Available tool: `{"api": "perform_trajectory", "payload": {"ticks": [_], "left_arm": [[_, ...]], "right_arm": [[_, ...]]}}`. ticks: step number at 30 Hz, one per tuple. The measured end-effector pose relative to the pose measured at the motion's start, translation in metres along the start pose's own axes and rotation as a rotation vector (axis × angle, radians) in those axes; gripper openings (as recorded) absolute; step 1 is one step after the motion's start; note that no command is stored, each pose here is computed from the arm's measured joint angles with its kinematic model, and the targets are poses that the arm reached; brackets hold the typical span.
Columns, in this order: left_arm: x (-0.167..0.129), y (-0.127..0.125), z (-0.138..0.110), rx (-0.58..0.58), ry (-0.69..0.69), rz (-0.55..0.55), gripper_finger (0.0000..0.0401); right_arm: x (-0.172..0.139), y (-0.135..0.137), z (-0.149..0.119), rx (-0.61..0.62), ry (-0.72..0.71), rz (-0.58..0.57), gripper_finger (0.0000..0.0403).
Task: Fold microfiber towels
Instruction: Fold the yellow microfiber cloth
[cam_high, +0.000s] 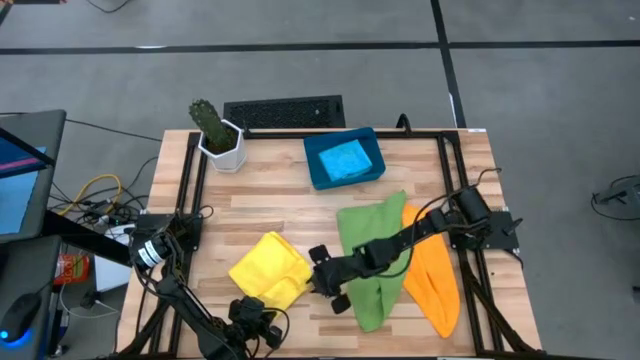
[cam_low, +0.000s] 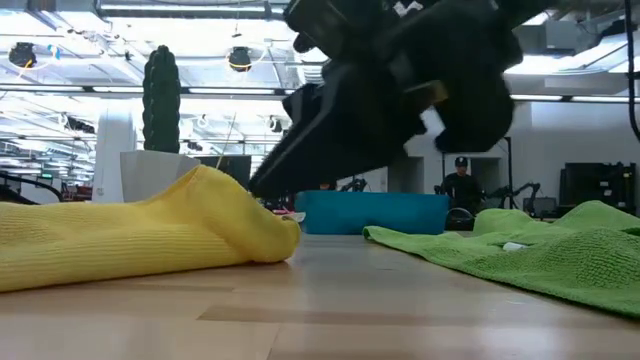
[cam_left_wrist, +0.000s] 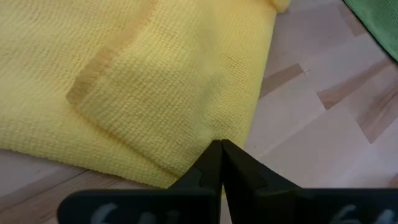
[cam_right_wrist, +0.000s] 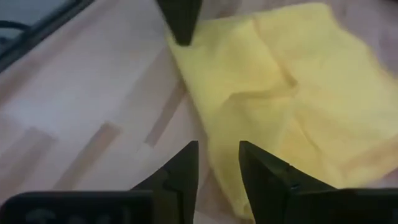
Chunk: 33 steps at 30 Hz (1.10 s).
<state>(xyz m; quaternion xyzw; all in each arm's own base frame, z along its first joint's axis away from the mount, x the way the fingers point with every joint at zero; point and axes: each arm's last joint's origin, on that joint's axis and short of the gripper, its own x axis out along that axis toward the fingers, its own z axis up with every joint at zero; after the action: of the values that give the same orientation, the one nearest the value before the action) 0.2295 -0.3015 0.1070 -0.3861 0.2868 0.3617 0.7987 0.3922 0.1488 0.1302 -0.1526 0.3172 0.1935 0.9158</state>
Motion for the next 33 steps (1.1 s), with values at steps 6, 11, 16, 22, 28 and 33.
{"api": "perform_trajectory", "payload": {"ticks": [6,11,16,22,28,33], "left_arm": [[0.0,0.0,0.0,0.002,0.001,-0.001,0.0],[0.0,0.0,0.0,0.006,0.001,-0.001,0.0],[0.0,0.0,0.0,0.005,0.002,-0.002,0.0],[0.0,-0.001,0.0,0.005,0.003,-0.005,0.0],[0.0,-0.001,0.0,0.004,0.004,-0.007,0.0],[0.0,-0.001,0.0,0.003,0.001,-0.008,0.0]], "right_arm": [[0.014,0.004,-0.014,0.011,0.041,-0.048,0.016],[0.025,0.005,-0.023,0.02,0.061,-0.053,0.0165],[0.026,0.007,-0.022,0.023,0.069,-0.074,0.0129],[0.014,0.0,-0.014,0.013,0.061,-0.083,0.0063],[0.012,-0.01,-0.014,0.029,0.06,-0.09,0.0024],[0.011,-0.017,-0.02,0.046,0.105,-0.034,0.0038]]}}
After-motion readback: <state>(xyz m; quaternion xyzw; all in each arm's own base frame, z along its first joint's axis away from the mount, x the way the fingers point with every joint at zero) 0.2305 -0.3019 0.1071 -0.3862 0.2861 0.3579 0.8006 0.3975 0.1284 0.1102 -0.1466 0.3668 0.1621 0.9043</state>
